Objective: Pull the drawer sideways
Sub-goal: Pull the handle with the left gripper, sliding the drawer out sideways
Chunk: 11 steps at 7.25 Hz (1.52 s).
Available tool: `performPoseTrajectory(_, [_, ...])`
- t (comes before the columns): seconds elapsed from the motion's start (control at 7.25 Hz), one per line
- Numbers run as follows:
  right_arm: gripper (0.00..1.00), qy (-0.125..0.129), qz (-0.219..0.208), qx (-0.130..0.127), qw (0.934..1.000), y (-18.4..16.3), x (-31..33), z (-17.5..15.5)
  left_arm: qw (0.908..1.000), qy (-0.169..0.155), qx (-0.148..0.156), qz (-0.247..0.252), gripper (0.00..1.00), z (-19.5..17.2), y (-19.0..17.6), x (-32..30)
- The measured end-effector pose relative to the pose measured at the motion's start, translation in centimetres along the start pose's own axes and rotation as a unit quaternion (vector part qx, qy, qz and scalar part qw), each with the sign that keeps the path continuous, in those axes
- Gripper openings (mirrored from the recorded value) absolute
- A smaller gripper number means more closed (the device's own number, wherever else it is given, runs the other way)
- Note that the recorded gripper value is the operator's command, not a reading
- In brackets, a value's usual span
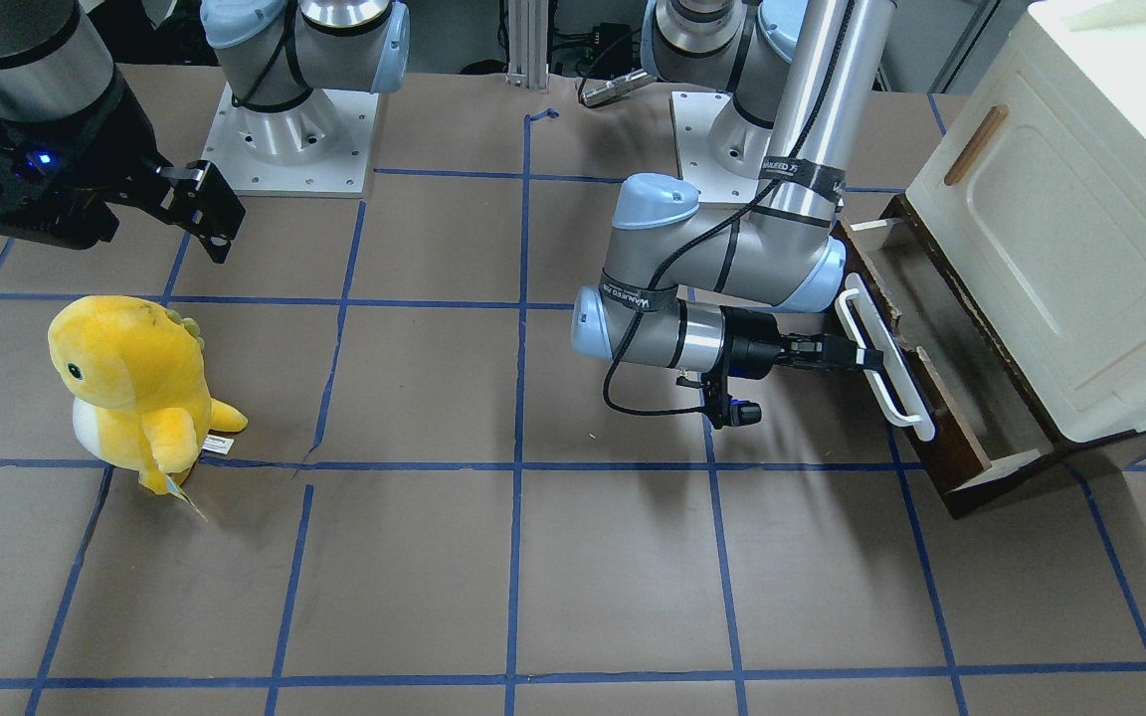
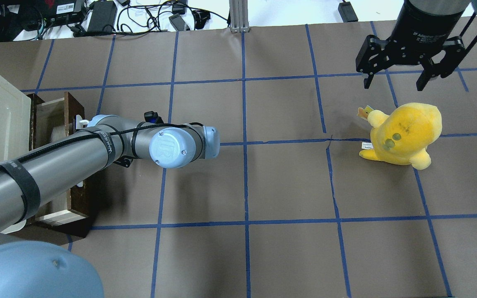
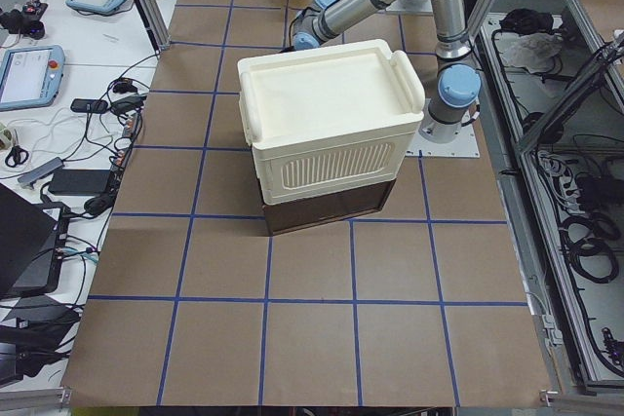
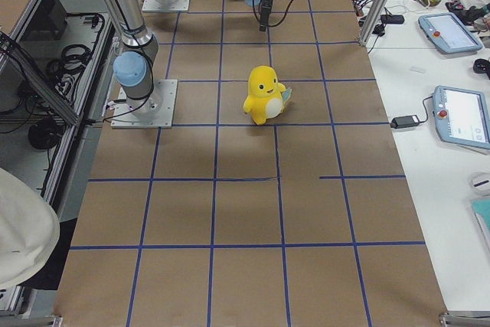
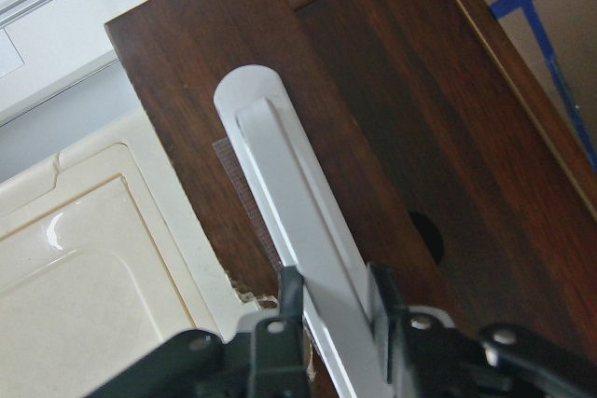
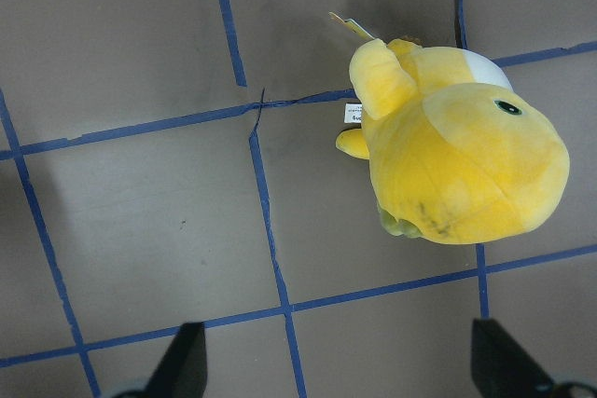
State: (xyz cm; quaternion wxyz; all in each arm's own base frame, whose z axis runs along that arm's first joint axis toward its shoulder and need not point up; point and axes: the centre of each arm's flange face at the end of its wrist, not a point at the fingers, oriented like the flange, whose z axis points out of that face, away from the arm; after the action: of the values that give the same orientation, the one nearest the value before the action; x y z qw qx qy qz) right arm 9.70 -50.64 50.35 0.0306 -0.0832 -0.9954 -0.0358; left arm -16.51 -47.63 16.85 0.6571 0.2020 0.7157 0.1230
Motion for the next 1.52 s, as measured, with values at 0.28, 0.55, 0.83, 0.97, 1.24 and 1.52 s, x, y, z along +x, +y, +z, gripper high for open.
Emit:
performPoseTrajectory(0.28, [1.0,0.0,0.0,0.0,1.0,0.01,-0.04,0.0,1.0,-0.004,0.006,0.0,0.32,-0.55,0.04,0.0])
performPoseTrajectory(0.55, [1.0,0.0,-0.001,0.0,1.0,0.02,-0.05,0.0,0.9999,-0.005,0.007,0.006,0.32,-0.65,0.01,0.01])
performPoseTrajectory(0.83, [1.0,0.0,-0.001,0.0,1.0,0.02,-0.05,0.0,0.9999,-0.006,0.008,0.011,0.32,-0.73,0.01,0.03])
performPoseTrajectory(0.97, [1.0,0.0,-0.001,0.0,1.0,0.02,-0.05,0.01,0.9999,-0.006,0.008,0.011,0.32,-0.75,-0.01,0.0])
performPoseTrajectory(1.24, [1.0,0.0,0.0,0.0,1.0,0.01,-0.04,0.0,0.9998,-0.006,0.009,0.014,0.32,-0.75,-0.14,-0.03])
performPoseTrajectory(1.52, [1.0,0.0,0.0,0.0,1.0,0.01,-0.03,0.0,0.9999,-0.005,0.009,0.013,0.32,-0.77,-0.32,-0.04])
